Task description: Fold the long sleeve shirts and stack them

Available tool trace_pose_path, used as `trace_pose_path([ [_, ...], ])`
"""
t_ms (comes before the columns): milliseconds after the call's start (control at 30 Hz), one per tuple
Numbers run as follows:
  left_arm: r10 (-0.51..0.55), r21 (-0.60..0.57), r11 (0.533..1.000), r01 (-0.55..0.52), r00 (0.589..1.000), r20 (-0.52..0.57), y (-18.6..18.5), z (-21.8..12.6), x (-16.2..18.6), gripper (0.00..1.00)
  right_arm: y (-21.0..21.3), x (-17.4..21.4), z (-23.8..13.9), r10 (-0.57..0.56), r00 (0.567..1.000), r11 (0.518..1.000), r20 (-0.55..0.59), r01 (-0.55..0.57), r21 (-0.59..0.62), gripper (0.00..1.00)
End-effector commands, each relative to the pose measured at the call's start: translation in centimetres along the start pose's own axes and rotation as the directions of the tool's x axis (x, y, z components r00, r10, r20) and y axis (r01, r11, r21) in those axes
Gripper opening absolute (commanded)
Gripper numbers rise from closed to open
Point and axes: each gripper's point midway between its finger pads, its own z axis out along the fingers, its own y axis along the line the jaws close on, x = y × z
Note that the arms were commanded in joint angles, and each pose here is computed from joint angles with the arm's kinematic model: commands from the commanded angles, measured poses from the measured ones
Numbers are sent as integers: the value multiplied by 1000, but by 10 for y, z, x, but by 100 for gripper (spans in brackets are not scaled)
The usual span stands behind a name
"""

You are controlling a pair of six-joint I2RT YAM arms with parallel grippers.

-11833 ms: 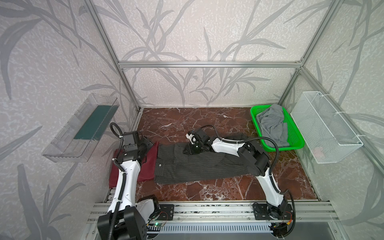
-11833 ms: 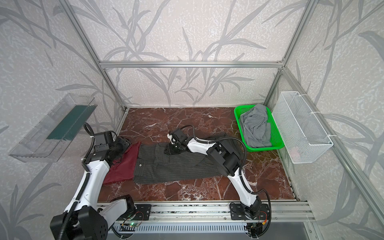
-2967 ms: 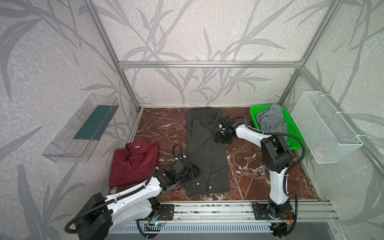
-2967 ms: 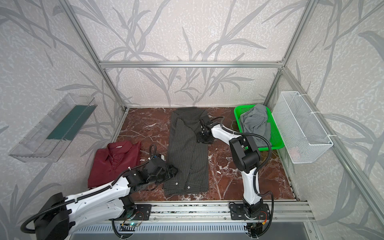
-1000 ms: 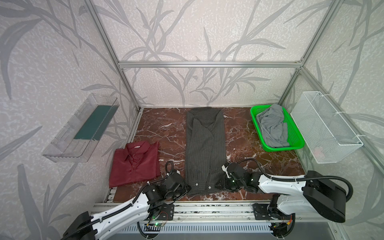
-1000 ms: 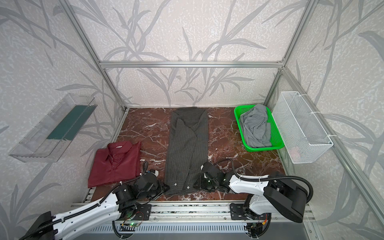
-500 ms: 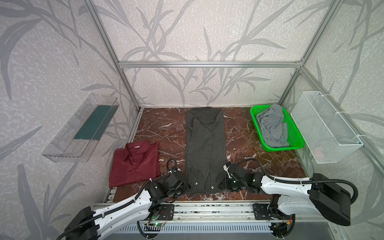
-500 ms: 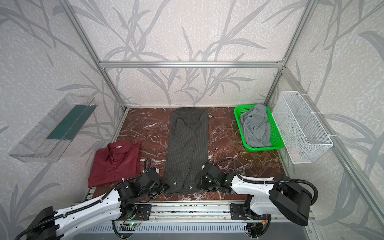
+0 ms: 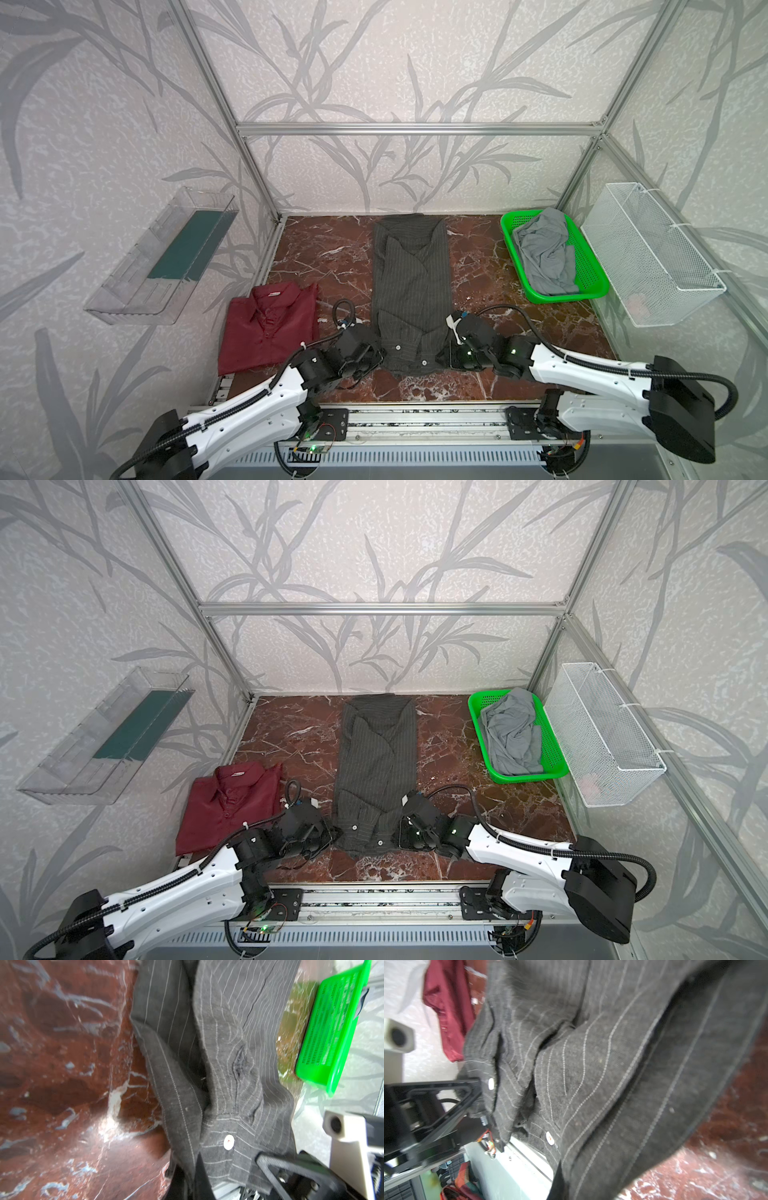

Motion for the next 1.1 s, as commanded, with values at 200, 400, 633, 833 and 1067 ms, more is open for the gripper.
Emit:
trace_pose_path([
  [200,-66,58,996,60,993,101,-44,-9,-52,0,26,-50,-16,-26,998,998,60,29,-48,0],
  [400,-85,134,988,74,993,80,-91,-1,-81,0,37,-82,-9,-17,999,996,51,21,-84,0],
  [633,-53,101,994,43,993,104,-111,9,-112,0,43,-123,-2,13,998,991,66,-4,-130,0],
  [833,-68,79,995,60,992,104,-112,23,-136,0,35,-157,3,32,995,993,89,-21,-119,0],
  [1067,-78,57,996,72,990,116,-111,36,-167,0,35,-185,21,67,996,988,58,-58,-146,0],
])
